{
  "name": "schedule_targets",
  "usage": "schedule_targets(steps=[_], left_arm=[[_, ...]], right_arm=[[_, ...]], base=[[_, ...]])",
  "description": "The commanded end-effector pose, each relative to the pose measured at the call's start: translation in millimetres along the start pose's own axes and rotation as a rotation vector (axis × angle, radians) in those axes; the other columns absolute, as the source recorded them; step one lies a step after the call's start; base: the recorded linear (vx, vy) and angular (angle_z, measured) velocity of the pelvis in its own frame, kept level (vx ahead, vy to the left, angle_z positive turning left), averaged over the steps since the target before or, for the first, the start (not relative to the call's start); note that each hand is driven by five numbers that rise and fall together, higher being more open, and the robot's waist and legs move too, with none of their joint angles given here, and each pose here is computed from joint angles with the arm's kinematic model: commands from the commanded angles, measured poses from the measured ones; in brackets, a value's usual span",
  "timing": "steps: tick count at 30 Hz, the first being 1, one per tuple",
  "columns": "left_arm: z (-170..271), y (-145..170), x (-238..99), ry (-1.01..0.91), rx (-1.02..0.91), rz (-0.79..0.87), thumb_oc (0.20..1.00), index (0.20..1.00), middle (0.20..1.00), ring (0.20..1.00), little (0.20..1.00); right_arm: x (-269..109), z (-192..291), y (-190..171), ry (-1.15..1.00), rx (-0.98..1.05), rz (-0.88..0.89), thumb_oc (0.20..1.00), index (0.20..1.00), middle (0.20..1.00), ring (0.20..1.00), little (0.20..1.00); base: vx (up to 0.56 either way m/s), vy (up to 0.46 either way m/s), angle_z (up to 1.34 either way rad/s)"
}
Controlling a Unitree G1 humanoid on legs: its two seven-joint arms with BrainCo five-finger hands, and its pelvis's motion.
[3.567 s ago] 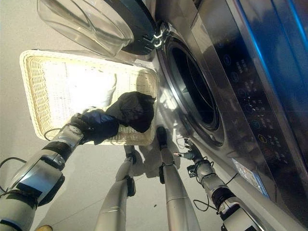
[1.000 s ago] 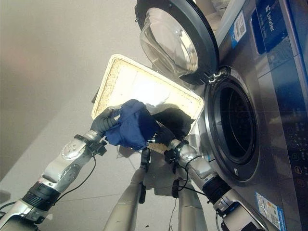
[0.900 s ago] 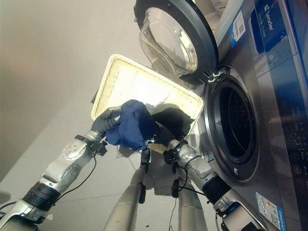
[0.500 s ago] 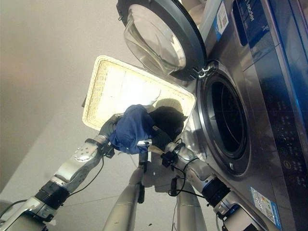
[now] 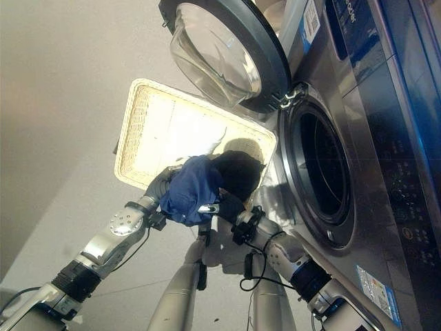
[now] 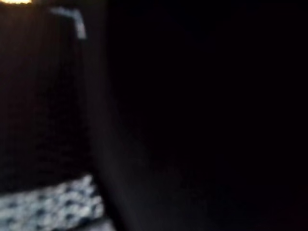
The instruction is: Put the clothes into the washing machine.
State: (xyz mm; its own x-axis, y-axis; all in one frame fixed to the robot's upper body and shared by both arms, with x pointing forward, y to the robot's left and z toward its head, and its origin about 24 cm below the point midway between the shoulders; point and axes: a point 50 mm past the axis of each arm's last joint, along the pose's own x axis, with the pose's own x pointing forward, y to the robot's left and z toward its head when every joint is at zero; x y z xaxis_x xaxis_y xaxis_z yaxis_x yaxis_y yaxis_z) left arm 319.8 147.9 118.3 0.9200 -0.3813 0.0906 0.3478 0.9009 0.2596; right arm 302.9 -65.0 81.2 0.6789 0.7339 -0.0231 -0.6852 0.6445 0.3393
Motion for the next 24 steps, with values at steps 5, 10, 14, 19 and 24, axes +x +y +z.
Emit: schedule_targets(steps=[5,10,14,19,24], left_arm=[[36.5,-30.0,1.0,-0.234,0.027,-0.110,0.200,0.200,0.200,0.200,0.200],[30.1,-37.7,3.5,-0.198,0.005,-0.127,0.200,0.200,0.200,0.200,0.200],[19.6,-40.1,5.7,-0.139,-0.036,-0.087,1.000,1.000,1.000,1.000,1.000],[0.4,-34.6,6.2,-0.054,-0.115,0.053,1.000,1.000,1.000,1.000,1.000],[-23.1,-16.1,3.9,0.054,-0.190,0.342,1.000,1.000,1.000,1.000,1.000]], right_arm=[[6.6,-8.0,31.7,-0.017,0.107,0.117,0.200,0.200,0.200,0.200,0.200],[6.2,-20.6,29.6,0.018,0.231,0.105,0.200,0.200,0.200,0.200,0.200],[6.2,-27.5,25.9,0.022,0.313,0.073,0.200,0.200,0.200,0.200,0.200],[5.9,-29.3,17.8,-0.020,0.385,0.026,0.200,0.200,0.200,0.200,0.200],[6.9,-24.1,5.7,-0.105,0.461,-0.038,0.200,0.200,0.200,0.200,0.200]], base=[[0.00,0.000,0.00],[0.00,0.000,0.00],[0.00,0.000,0.00],[0.01,-0.004,0.00],[0.01,-0.016,-0.01]])
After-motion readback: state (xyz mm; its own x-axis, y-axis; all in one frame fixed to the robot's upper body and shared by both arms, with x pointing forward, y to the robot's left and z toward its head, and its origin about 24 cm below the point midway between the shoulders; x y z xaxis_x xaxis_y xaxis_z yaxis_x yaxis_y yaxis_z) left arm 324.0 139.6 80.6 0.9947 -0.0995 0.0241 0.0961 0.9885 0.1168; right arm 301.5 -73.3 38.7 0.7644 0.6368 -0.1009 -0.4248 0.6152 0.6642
